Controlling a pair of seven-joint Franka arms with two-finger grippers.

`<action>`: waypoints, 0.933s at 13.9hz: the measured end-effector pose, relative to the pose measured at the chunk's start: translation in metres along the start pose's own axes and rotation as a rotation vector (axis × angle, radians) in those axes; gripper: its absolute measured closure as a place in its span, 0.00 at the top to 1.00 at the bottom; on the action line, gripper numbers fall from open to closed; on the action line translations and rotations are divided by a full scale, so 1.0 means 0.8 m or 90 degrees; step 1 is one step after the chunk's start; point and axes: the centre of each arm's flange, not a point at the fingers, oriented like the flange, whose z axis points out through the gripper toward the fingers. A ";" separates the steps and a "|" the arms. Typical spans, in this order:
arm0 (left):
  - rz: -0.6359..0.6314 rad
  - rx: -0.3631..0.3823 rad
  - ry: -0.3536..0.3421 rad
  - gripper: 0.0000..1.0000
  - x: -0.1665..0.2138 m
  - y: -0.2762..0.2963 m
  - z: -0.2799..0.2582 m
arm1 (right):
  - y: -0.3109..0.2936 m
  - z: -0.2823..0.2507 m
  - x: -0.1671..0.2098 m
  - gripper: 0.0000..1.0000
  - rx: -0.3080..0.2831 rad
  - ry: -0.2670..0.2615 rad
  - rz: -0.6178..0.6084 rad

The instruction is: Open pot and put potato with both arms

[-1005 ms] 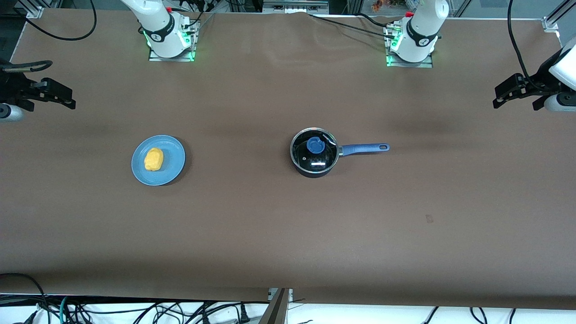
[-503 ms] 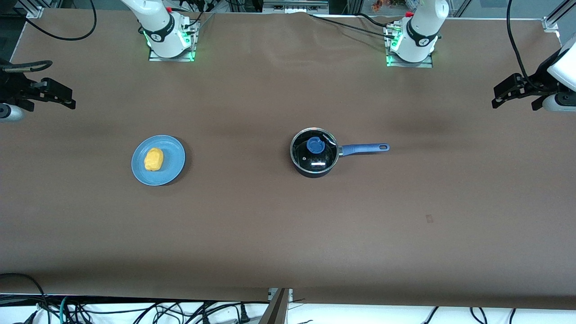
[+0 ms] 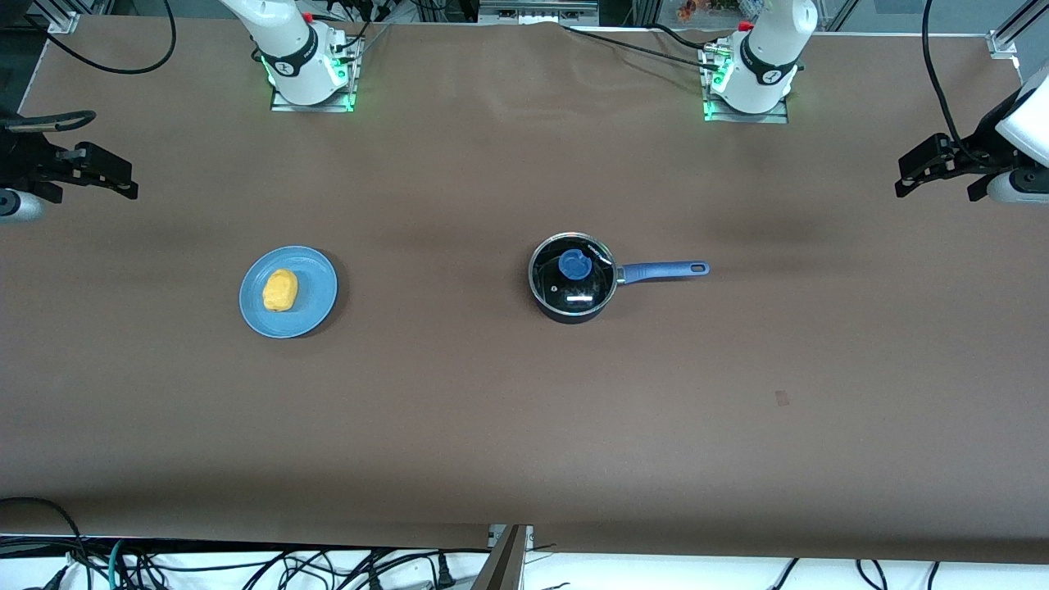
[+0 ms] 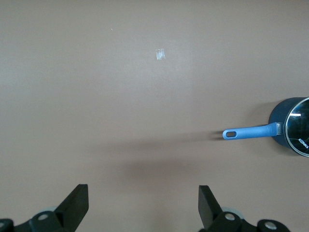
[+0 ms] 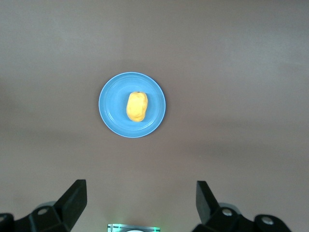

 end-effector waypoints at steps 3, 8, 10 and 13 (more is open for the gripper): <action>0.000 0.000 0.000 1.00 0.000 0.000 0.000 | 0.000 0.000 0.000 1.00 0.000 0.000 0.000; -0.004 -0.001 -0.013 1.00 -0.003 0.000 0.002 | 0.000 0.000 0.000 1.00 0.000 0.000 0.000; -0.008 -0.001 -0.019 1.00 -0.004 0.001 0.004 | 0.000 0.003 0.002 1.00 0.000 -0.002 0.000; -0.011 -0.001 -0.023 1.00 -0.003 0.001 0.006 | 0.000 0.025 0.018 1.00 0.003 -0.014 -0.002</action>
